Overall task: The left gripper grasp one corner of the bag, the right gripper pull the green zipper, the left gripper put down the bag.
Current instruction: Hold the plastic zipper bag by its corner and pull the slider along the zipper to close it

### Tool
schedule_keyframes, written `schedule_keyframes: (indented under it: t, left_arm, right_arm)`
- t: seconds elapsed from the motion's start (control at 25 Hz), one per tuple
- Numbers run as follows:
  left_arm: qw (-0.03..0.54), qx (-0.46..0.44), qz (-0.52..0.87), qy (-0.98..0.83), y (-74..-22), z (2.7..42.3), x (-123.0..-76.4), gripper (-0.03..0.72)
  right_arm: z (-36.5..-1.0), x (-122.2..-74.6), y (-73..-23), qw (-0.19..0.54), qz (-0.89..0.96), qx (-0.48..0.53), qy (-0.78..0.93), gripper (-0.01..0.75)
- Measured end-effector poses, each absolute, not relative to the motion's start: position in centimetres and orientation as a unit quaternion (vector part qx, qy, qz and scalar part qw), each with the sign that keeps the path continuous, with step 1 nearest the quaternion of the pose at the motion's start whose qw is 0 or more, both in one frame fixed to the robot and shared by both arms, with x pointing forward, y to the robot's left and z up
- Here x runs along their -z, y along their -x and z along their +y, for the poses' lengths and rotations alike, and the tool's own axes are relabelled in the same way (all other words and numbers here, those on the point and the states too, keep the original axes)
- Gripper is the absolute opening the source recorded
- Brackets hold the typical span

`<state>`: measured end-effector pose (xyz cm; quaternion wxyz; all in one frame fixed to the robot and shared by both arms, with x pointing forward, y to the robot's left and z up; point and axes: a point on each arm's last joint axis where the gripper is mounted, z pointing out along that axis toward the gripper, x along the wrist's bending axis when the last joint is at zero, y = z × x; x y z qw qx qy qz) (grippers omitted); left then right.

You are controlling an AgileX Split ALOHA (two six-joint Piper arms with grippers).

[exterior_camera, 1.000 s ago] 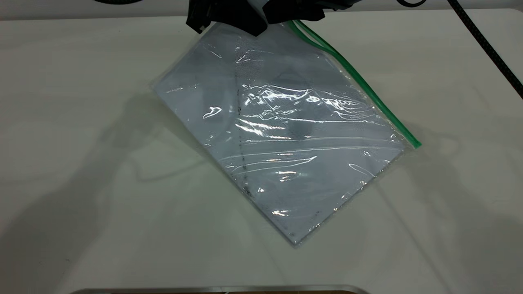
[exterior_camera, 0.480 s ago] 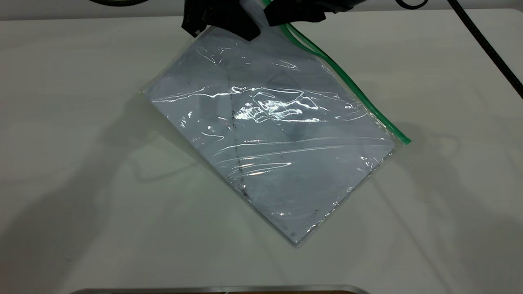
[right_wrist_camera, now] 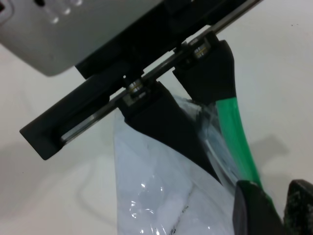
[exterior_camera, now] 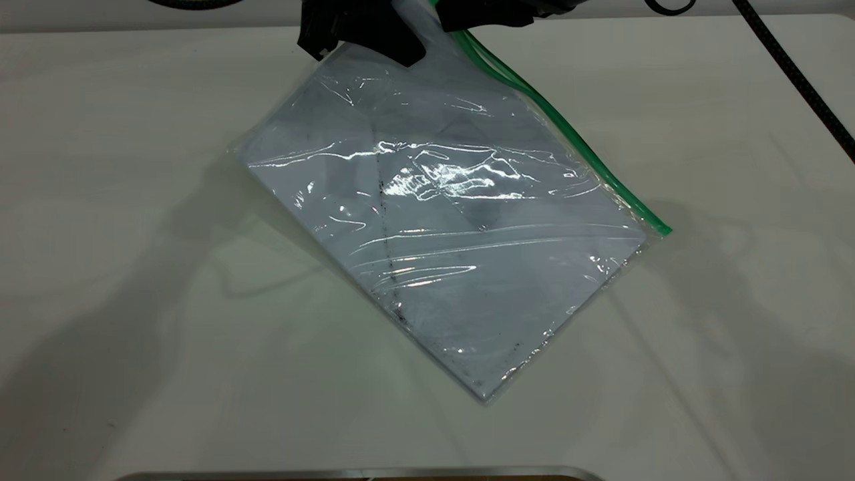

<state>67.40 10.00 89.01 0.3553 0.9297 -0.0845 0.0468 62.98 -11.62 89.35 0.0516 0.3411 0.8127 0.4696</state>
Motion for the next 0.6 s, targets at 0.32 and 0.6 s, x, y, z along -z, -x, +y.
schedule_keyframes:
  t: [0.32, 0.6]
  left_arm:
    - [0.364, -0.047, -0.077, -0.927, -67.44, 9.88, -89.12, 0.055]
    - [0.366, -0.047, -0.076, -0.926, -67.45, 9.85, -89.15, 0.055]
  right_arm:
    - [-11.67, -89.27, -62.97, 0.054, 0.816, -0.465, -0.338, 0.244]
    - [-11.69, -89.25, -62.96, 0.058, 0.82, -0.463, -0.332, 0.085]
